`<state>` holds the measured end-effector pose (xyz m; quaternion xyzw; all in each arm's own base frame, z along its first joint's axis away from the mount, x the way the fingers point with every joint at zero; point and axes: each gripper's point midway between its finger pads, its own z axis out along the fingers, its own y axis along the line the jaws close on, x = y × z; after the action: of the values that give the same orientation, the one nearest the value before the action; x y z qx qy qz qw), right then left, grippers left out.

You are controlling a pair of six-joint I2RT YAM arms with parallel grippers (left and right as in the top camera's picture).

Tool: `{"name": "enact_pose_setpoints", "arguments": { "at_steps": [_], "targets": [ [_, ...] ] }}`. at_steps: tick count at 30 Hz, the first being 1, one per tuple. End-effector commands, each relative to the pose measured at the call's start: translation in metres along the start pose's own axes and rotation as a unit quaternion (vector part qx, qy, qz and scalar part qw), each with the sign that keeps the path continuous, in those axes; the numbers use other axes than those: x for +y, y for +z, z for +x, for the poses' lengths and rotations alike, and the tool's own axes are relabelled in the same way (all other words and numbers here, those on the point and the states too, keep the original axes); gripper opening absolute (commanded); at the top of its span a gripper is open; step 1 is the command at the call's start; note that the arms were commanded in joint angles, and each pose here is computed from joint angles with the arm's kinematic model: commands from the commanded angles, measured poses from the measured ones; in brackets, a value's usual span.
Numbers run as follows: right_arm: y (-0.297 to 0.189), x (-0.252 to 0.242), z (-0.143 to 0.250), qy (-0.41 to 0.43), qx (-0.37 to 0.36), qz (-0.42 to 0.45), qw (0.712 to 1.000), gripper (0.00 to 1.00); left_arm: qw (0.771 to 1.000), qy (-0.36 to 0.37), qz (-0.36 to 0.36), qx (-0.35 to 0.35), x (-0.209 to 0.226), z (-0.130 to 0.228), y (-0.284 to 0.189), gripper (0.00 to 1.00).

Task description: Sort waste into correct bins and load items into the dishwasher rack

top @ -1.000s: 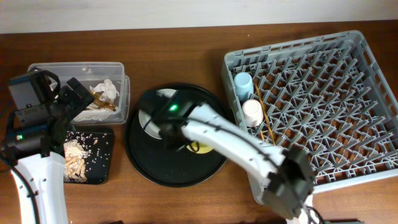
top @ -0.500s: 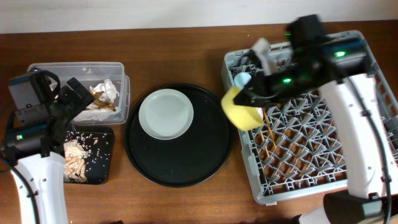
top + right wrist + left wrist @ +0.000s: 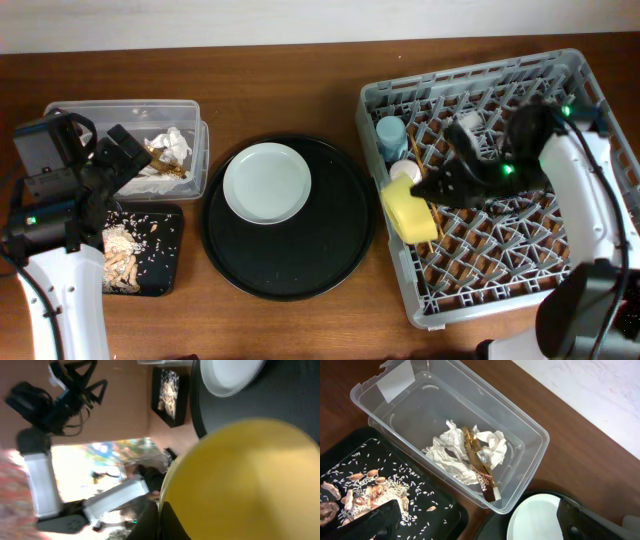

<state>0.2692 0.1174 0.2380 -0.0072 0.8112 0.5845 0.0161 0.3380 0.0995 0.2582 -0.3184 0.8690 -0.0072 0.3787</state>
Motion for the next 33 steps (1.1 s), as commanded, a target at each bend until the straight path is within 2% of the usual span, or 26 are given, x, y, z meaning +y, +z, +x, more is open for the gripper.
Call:
{"name": "enact_pose_setpoints", "arguments": {
  "at_steps": [1,6,13,16,18,20,23,28,31,33],
  "targets": [
    [-0.010,-0.018,0.009,0.002,-0.048,-0.049,0.998,0.04,1.000,-0.003,0.005,-0.007,-0.001,-0.005,-0.004,0.99],
    [-0.005,-0.048,0.031,0.016,-0.046,-0.051,0.998,0.04,1.000,-0.003,0.005,-0.007,-0.001,-0.005,-0.004,0.99],
    [-0.016,-0.081,0.036,0.003,-0.051,-0.002,0.999,0.09,1.000,-0.003,0.005,-0.007,-0.001,-0.005,-0.004,0.99],
    [-0.030,-0.092,0.034,0.009,-0.071,0.015,0.997,0.18,1.000,-0.003,0.005,-0.007,-0.001,-0.005,-0.004,0.99],
    [-0.041,-0.106,0.039,0.014,-0.071,0.044,0.996,0.29,1.000,-0.003,0.005,-0.007,-0.001,-0.005,-0.004,0.99],
    [-0.047,-0.109,0.039,0.021,-0.082,0.048,0.995,0.32,1.000,-0.003,0.005,-0.007,-0.001,-0.005,-0.004,0.99],
    [-0.060,-0.109,0.031,0.028,-0.110,0.047,0.992,0.42,1.000,-0.003,0.005,-0.007,-0.001,-0.005,-0.004,0.99],
    [-0.098,-0.096,-0.002,0.052,-0.161,0.079,0.982,0.48,1.000,-0.003,0.005,-0.007,-0.001,-0.005,-0.004,0.99],
    [-0.121,-0.085,-0.024,0.069,-0.172,0.148,0.972,0.49,1.000,-0.003,0.005,-0.007,-0.001,-0.005,-0.004,0.99],
    [-0.131,-0.080,-0.034,0.080,-0.157,0.238,0.955,0.49,1.000,-0.003,0.005,-0.007,-0.001,-0.005,-0.004,0.99]
  ]
}}
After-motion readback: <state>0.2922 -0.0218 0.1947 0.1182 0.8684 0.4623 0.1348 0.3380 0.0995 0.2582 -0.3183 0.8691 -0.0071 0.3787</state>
